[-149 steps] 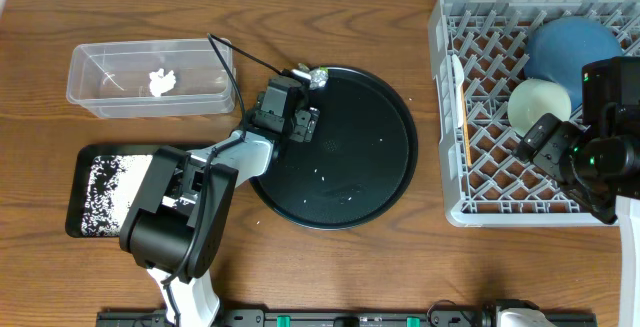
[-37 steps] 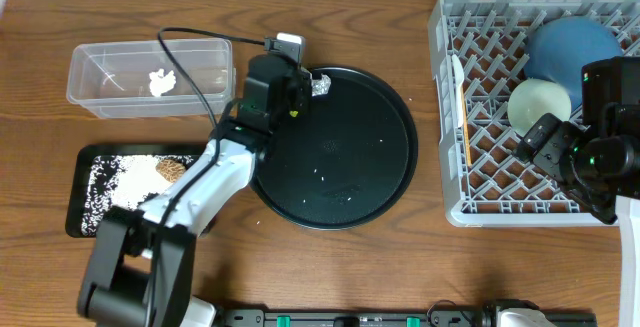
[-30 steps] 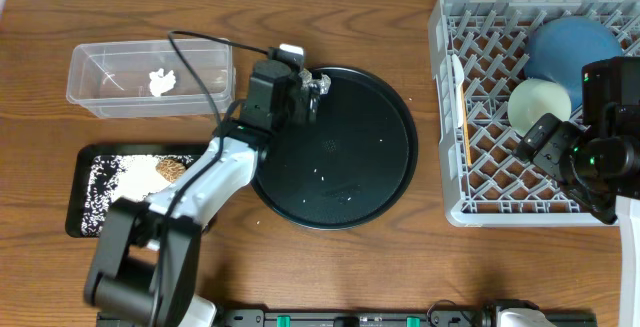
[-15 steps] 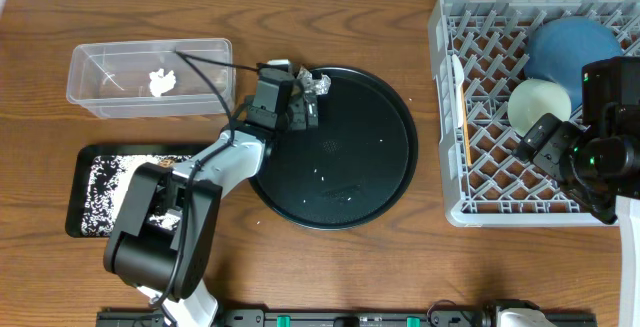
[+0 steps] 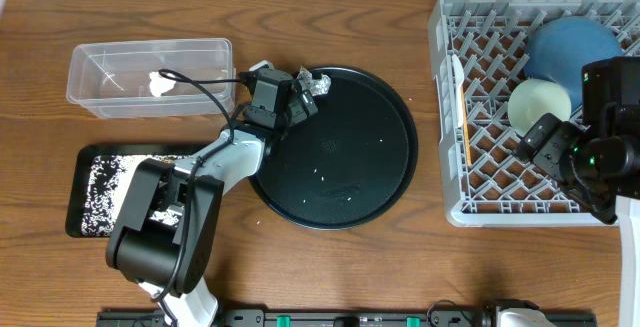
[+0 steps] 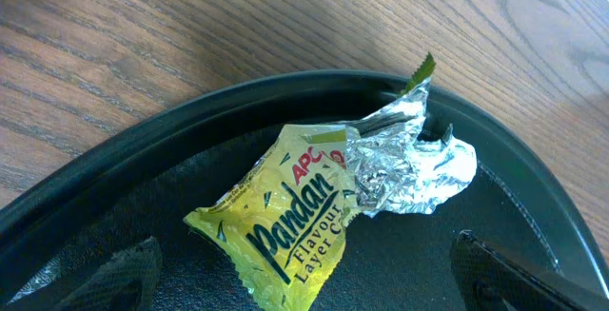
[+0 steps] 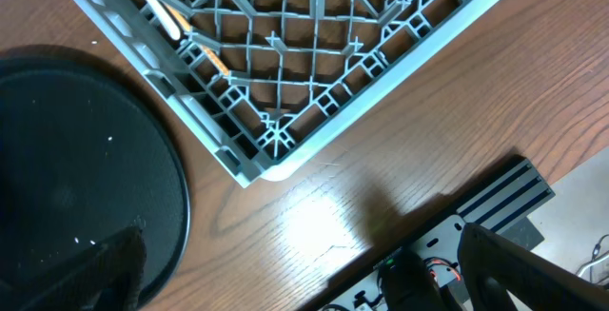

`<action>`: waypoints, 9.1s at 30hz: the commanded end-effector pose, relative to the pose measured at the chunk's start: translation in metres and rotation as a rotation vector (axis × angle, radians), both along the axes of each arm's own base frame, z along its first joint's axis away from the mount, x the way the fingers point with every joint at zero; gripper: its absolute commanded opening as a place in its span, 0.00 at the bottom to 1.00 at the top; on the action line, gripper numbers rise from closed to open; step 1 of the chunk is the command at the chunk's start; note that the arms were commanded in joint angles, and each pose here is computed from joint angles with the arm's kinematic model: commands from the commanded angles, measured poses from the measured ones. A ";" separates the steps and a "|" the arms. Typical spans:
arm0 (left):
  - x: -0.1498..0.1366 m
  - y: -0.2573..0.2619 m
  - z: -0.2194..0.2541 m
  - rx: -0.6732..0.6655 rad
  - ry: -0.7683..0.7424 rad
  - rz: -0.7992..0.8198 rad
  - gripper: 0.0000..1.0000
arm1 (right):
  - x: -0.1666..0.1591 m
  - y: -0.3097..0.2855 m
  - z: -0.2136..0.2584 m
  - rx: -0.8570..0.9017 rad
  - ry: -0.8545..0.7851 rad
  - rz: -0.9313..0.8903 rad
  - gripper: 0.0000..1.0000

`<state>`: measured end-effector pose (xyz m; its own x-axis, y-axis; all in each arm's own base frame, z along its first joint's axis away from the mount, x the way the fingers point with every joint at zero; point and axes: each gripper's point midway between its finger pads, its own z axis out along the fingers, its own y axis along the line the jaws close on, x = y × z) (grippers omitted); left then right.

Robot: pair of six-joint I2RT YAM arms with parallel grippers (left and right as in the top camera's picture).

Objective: Sort waste into correct bins and load items into the dishwasher rack

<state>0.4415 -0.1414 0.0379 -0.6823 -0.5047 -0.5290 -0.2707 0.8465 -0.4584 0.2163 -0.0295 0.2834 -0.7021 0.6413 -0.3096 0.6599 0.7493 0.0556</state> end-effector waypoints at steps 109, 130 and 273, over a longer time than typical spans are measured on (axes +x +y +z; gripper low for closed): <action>0.046 0.089 0.148 0.244 -0.455 0.061 0.06 | -0.001 -0.002 0.001 0.001 -0.004 -0.023 0.99; 0.032 0.257 0.130 0.507 -0.325 0.354 0.06 | -0.001 -0.002 0.001 0.001 -0.004 -0.023 0.99; -0.198 0.148 0.099 0.547 -0.674 -0.057 0.98 | -0.001 -0.002 0.001 0.001 -0.004 -0.023 0.99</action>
<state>0.2454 0.0033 0.1516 -0.1023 -0.0595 -0.9930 -0.0202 0.9981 -0.0578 0.2162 -0.0295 0.2832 -0.7003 0.6435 -0.3089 0.6621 0.7473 0.0560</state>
